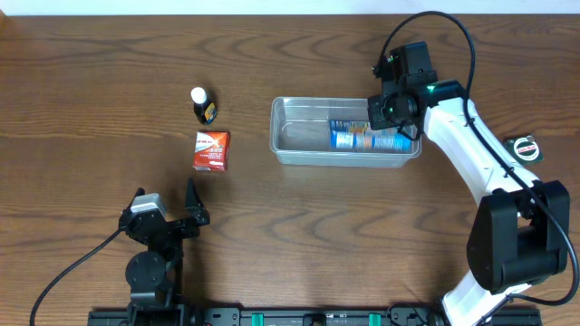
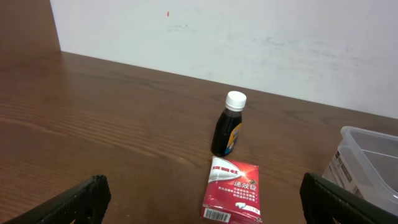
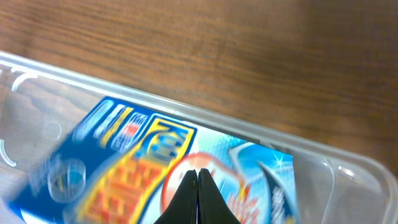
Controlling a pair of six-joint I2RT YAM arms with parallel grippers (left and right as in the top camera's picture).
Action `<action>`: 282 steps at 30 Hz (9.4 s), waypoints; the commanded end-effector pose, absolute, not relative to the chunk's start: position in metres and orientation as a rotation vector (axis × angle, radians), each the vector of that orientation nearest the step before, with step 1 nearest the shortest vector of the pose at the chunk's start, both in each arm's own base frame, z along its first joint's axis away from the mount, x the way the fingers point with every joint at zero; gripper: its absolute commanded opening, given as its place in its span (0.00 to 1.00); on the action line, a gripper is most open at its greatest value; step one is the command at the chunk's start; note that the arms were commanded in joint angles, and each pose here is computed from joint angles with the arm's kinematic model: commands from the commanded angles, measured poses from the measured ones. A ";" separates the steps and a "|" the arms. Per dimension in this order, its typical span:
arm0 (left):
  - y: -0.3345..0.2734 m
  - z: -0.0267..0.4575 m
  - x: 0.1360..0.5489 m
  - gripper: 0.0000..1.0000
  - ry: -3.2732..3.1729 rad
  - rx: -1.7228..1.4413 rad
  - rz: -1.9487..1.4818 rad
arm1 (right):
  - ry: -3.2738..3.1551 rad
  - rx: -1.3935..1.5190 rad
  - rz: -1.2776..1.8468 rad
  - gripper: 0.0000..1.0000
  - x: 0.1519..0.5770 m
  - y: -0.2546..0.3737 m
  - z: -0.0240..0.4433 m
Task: Pack container
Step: 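Tip the blue box over flat inside the container, then push the blue box flat with the right gripper, then release, then move the right gripper back over the white Panadol box, then lower the right gripper and grasp the white Panadol box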
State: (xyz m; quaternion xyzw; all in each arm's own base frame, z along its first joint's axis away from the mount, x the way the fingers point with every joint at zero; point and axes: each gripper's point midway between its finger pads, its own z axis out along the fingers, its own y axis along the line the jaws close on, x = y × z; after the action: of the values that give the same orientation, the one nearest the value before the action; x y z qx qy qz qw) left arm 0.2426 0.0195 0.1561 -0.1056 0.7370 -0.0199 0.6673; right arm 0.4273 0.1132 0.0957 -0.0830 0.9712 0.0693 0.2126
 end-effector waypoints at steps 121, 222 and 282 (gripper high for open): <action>0.023 0.138 0.243 0.98 1.701 -0.260 -0.034 | 2.950 0.248 0.107 0.01 0.368 0.003 0.095; 0.023 0.138 0.243 0.98 1.701 -0.260 -0.034 | 2.883 0.000 -0.244 0.18 0.392 -0.043 0.085; 0.023 0.138 0.243 0.98 1.701 -0.260 -0.034 | 2.912 -0.091 0.036 0.45 0.409 -0.093 0.055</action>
State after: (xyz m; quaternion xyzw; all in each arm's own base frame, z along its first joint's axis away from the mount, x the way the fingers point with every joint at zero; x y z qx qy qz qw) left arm 0.2426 0.0195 0.1561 -0.1081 0.7367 -0.0222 0.6672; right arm 0.3882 -0.0873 0.0096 -0.0442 0.9973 0.0229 0.0544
